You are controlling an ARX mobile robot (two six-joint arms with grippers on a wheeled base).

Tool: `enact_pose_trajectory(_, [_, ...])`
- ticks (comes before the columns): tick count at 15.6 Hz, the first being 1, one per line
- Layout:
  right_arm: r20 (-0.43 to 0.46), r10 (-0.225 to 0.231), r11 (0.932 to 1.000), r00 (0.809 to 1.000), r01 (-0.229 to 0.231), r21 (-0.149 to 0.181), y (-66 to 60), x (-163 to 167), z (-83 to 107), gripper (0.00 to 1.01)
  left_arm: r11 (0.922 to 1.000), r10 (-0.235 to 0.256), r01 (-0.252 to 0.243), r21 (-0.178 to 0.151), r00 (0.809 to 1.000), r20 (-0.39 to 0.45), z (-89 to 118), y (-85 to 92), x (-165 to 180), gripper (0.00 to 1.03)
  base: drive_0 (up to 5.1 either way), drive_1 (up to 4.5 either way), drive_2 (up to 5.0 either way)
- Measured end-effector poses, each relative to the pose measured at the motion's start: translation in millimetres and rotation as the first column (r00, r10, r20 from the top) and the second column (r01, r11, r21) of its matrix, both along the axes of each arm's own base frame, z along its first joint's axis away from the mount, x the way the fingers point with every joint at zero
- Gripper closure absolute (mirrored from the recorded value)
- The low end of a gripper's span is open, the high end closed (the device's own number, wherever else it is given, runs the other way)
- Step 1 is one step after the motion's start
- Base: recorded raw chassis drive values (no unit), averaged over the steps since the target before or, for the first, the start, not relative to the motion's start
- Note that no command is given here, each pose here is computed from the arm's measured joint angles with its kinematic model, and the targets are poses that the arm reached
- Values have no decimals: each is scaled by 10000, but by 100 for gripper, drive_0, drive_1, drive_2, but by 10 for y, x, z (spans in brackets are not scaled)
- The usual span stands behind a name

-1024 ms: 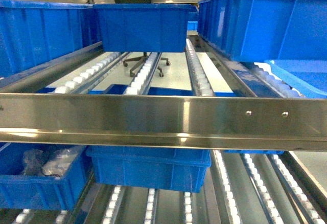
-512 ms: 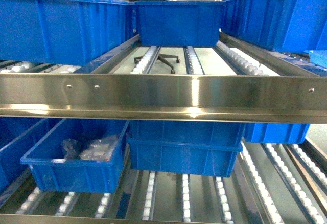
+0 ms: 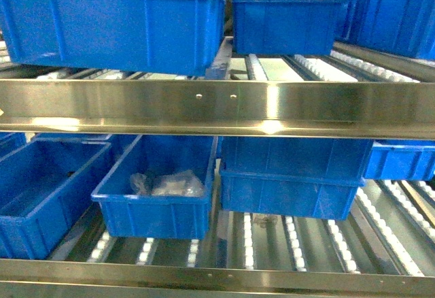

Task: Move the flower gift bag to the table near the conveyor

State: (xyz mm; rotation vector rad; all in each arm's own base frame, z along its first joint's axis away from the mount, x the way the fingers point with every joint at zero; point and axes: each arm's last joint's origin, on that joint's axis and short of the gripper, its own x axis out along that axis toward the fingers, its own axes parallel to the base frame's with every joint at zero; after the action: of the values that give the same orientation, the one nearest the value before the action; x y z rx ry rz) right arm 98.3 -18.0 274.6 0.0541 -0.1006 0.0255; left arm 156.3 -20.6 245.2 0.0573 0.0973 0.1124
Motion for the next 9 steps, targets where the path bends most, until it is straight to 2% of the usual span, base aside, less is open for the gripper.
enact_pose_trajectory(3, [4,0,10000,10000,0,-1,0,-1,0,99,10000,0,0,-1,10000,4,0,0,0,101,-486,125,349])
enact_pose_trajectory(9, [-7,4,10000,10000,-4,2,0,-1,-1,99,10000,0,0,0,10000,0,0,0,1,101,-491,251,251])
